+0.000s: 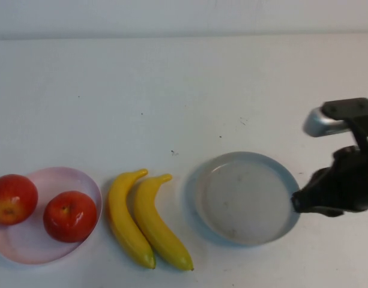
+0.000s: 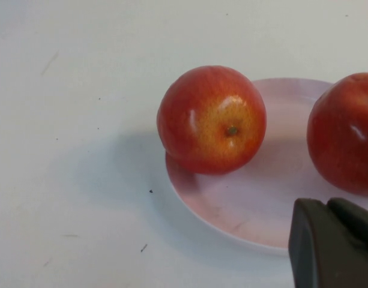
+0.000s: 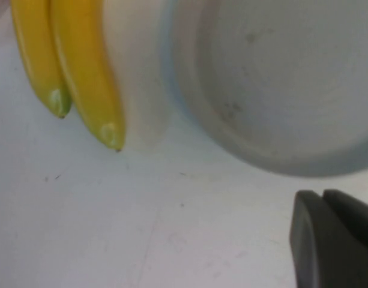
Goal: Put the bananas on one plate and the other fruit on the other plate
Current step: Put another type of fruit in the right plate
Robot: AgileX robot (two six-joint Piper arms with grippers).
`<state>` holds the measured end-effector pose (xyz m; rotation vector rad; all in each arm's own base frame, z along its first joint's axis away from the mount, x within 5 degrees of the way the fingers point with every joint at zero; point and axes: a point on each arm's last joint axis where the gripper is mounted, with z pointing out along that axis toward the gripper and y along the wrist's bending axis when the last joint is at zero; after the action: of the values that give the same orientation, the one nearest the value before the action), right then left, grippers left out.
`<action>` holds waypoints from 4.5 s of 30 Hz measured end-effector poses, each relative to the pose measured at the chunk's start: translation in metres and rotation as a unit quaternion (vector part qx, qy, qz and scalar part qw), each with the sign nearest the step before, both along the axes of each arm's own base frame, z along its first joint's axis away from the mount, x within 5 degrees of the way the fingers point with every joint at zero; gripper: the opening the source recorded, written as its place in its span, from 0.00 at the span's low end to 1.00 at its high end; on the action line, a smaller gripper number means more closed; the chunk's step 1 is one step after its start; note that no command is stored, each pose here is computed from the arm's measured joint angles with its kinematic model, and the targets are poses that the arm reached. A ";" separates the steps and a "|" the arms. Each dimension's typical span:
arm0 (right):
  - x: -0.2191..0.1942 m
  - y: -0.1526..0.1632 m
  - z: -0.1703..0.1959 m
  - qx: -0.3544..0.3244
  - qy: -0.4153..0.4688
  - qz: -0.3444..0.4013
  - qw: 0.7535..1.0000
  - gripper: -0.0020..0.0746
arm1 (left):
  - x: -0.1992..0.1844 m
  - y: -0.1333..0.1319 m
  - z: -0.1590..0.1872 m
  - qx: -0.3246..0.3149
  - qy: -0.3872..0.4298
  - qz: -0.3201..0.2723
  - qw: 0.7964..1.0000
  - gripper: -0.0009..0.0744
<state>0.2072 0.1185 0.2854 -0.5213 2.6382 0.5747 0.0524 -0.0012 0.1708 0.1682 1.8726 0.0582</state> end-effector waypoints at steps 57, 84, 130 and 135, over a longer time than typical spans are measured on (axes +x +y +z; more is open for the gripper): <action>0.069 0.142 -0.013 -0.095 -0.003 0.037 0.995 0.43 | 0.000 0.000 0.000 0.001 0.000 0.000 1.000 0.01; 0.099 0.099 -0.080 -0.179 0.140 -0.075 0.971 0.57 | 0.000 0.000 0.000 0.001 0.000 0.000 1.000 0.01; 0.053 0.280 -0.097 -0.166 0.042 0.217 0.961 0.43 | 0.000 0.000 0.000 0.001 0.000 0.000 1.000 0.01; 0.061 0.262 -0.072 -0.191 0.038 0.158 0.968 0.43 | 0.000 0.000 0.000 0.001 0.000 0.000 1.000 0.01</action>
<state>0.2678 0.3802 0.2133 -1.0692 2.7683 0.1683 0.0524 -0.0011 0.1708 0.1692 1.8724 0.0598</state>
